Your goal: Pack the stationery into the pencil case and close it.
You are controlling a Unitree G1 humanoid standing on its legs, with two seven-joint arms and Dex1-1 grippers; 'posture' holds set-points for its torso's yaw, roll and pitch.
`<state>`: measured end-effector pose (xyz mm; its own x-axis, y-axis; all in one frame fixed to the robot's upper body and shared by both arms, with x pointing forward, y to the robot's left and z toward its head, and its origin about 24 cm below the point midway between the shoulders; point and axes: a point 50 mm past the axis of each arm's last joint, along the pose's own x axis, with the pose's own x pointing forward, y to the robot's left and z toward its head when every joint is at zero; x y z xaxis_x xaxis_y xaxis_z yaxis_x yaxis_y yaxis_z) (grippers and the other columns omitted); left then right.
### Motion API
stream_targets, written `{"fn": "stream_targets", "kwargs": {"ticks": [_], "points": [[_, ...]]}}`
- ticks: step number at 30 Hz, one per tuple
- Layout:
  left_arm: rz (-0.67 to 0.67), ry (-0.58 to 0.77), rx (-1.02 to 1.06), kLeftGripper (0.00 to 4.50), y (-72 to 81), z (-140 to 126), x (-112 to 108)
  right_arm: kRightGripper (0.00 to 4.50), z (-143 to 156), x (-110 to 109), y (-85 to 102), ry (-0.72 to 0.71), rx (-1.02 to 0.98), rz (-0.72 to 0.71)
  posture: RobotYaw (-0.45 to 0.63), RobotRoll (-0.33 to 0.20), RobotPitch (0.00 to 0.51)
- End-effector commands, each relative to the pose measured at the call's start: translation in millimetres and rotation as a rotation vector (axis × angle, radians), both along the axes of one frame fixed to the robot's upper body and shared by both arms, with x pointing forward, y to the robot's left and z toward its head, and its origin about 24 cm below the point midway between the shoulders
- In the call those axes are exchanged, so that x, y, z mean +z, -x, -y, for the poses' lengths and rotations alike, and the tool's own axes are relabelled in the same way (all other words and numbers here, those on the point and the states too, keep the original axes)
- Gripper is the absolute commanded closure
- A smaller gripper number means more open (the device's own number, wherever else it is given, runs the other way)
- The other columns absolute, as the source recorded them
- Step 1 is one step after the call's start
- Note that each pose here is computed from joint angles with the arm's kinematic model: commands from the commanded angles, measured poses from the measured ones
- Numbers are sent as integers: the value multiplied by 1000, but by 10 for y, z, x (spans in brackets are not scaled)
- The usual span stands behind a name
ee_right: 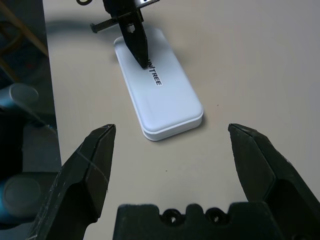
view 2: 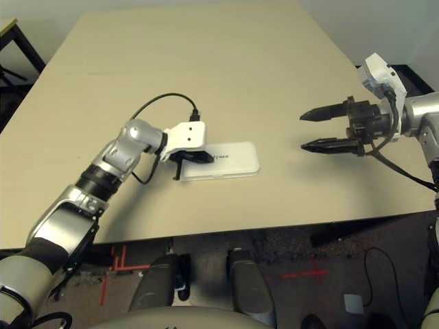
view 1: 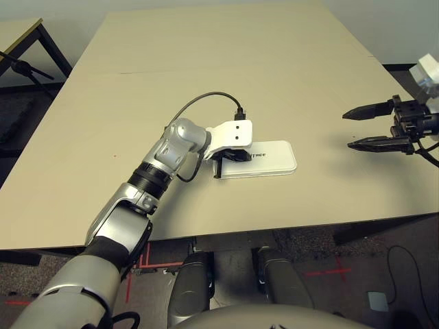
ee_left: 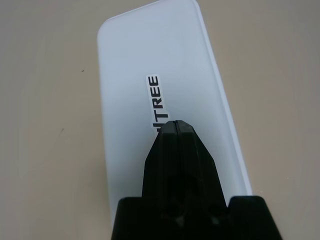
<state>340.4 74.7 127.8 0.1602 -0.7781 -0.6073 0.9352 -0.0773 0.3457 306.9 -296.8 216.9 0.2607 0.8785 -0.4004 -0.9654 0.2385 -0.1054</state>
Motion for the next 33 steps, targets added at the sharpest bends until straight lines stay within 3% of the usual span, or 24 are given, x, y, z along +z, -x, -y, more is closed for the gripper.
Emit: {"fn": "stream_targets", "kwargs": {"ticks": [1, 11, 15, 24, 33], "points": [[-65, -98, 49, 4467, -6, -81, -239, 0, -23, 20, -21, -5, 9, 23, -65, 0, 114], [-101, 56, 94, 4467, -20, -111, -25, 0, -61, -74, -74, -36, 4, 34, -58, 0, 109], [-101, 166, 165, 3540, -7, -219, 143, 0, -73, -155, -120, -68, -24, 52, -52, 0, 109], [13, 460, 581, 61, -78, -887, 450, 0, -67, -485, -292, -159, -309, 151, -19, 0, 106], [257, 707, 1128, 61, -183, -1633, 468, 0, -13, -782, -522, -253, -899, 356, -19, 0, 105]]}}
